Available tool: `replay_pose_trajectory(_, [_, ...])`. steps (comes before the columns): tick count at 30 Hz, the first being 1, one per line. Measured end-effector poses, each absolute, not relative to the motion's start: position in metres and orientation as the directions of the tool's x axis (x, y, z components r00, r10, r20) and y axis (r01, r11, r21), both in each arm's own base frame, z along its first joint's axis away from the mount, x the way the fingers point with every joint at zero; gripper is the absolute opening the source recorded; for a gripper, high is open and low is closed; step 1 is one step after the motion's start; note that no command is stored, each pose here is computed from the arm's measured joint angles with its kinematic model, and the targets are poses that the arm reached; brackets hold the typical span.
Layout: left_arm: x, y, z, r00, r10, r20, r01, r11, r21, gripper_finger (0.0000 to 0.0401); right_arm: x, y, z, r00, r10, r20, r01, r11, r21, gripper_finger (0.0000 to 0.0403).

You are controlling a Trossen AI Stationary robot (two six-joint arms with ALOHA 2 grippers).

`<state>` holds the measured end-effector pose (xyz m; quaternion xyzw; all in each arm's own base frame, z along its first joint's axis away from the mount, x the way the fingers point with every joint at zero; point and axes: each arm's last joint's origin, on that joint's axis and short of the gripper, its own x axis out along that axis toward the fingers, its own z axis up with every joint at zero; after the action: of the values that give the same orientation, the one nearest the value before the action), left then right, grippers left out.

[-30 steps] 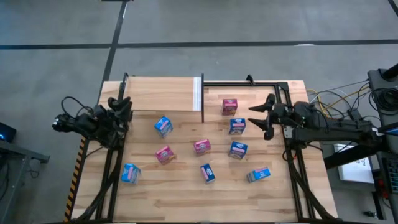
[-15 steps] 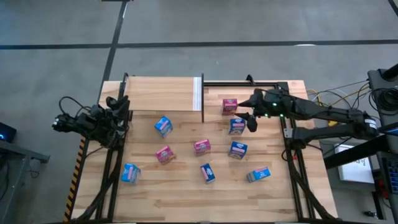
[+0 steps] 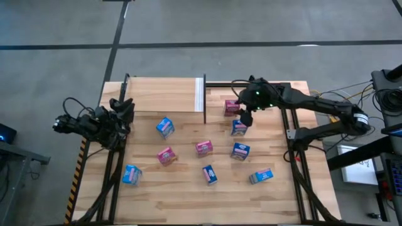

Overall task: Stack cereal on shelf
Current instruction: Put the top blue cereal box on the shelf

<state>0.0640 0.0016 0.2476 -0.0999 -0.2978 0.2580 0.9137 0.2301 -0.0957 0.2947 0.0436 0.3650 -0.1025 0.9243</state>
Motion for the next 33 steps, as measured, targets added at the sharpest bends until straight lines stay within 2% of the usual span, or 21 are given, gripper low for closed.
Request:
replay_pose_trajectory(14, [0.064,0.002,0.248,0.690,0.531,0.492,-0.412,0.847,-0.336,0.0135,0.260,-0.110,0.298,0.646,-0.132,-0.752,0.174,0.984,-0.023,0.0219])
replay_pose_trajectory(21, [0.064,0.002,0.248,0.690,0.531,0.492,-0.412,0.847,-0.336,0.0135,0.260,-0.110,0.291,0.596,-0.110,-0.795,0.111,0.992,-0.054,0.0219])
replay_pose_trajectory(33, [0.064,0.002,0.248,0.688,0.532,0.494,-0.414,0.847,-0.334,0.0135,0.259,-0.109,0.294,0.605,-0.122,-0.787,0.135,0.990,-0.049,0.0219])
